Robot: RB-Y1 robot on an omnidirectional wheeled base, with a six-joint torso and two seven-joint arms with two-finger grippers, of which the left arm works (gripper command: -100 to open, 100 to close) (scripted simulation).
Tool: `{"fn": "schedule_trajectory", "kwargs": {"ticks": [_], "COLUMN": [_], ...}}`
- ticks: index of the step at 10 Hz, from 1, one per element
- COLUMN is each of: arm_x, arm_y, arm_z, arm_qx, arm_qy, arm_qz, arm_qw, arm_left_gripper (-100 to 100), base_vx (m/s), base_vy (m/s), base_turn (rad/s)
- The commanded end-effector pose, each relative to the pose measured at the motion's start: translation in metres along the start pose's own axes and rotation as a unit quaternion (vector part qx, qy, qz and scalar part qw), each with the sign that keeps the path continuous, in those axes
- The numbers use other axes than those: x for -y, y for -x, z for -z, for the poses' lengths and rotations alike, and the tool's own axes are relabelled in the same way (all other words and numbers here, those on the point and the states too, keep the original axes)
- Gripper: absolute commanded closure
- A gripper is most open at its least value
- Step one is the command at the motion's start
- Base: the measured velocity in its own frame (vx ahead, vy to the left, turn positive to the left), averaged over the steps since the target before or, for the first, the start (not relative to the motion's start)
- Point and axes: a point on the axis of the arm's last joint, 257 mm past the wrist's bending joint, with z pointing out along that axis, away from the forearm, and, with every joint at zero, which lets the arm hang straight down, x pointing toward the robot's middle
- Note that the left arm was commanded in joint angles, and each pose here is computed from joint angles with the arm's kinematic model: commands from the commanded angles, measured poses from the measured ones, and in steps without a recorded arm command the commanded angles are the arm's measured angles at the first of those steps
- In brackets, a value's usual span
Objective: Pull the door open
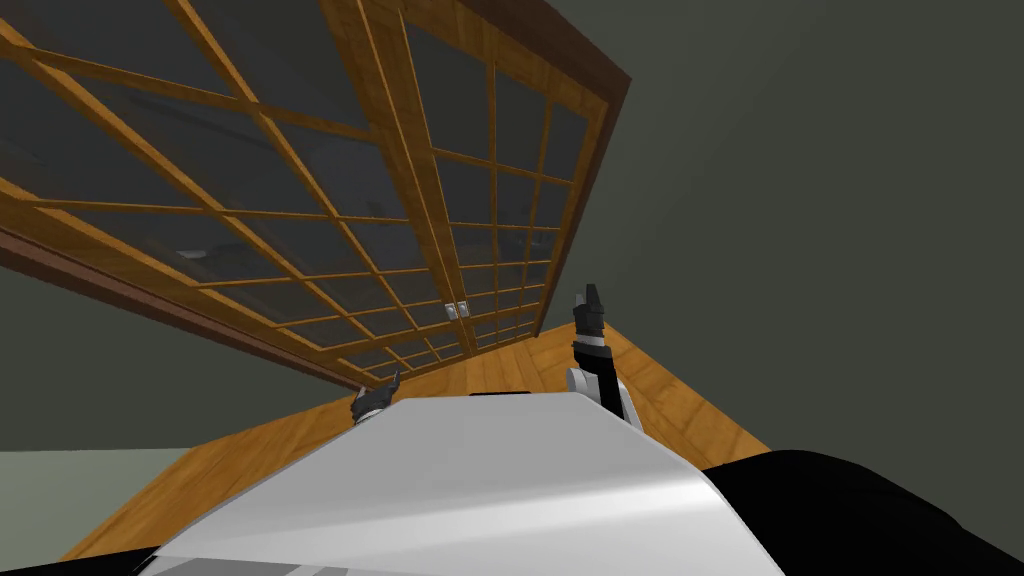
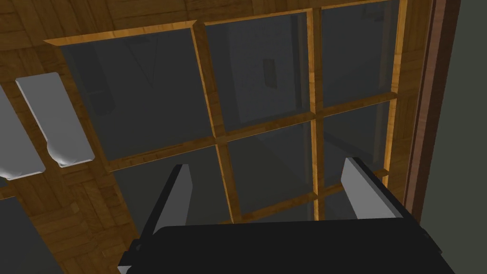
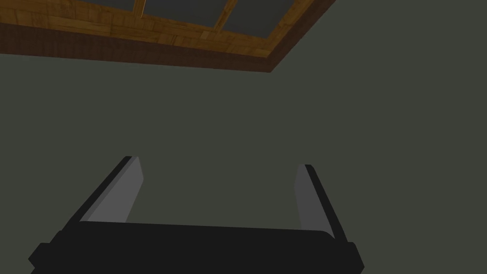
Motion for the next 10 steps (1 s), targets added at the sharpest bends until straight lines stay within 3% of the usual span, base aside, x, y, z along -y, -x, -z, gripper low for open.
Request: {"fn": "schedule_trajectory", "kwargs": {"ticks": [1, 3, 4, 8, 9, 10], "arm_x": [0.016, 0.023, 0.043, 0.080, 0.080, 0.100], "arm_y": [0.008, 0.012, 0.022, 0.043, 0.043, 0.055], "arm_z": [-0.0085, -0.0117, -0.0205, -0.0350, -0.0350, -0.0418], "arm_qx": [0.009, 0.013, 0.025, 0.047, 0.047, 0.060], "arm_qy": [-0.010, -0.015, -0.028, -0.053, -0.053, -0.067], "arm_qz": [0.005, 0.008, 0.014, 0.027, 0.027, 0.033], "arm_qw": [0.9999, 0.9998, 0.9992, 0.9971, 0.9971, 0.9954], "arm_left_gripper": [-100, -100, -100, -100, -100, -100], "base_vx": [0.215, 0.139, 0.145, 0.196, 0.121, 0.154], "base_vy": [0.018, 0.011, 0.018, 0.011, -0.006, -0.008], "base_turn": [-0.101, -0.049, -0.122, -0.108, -0.028, -0.155]}}
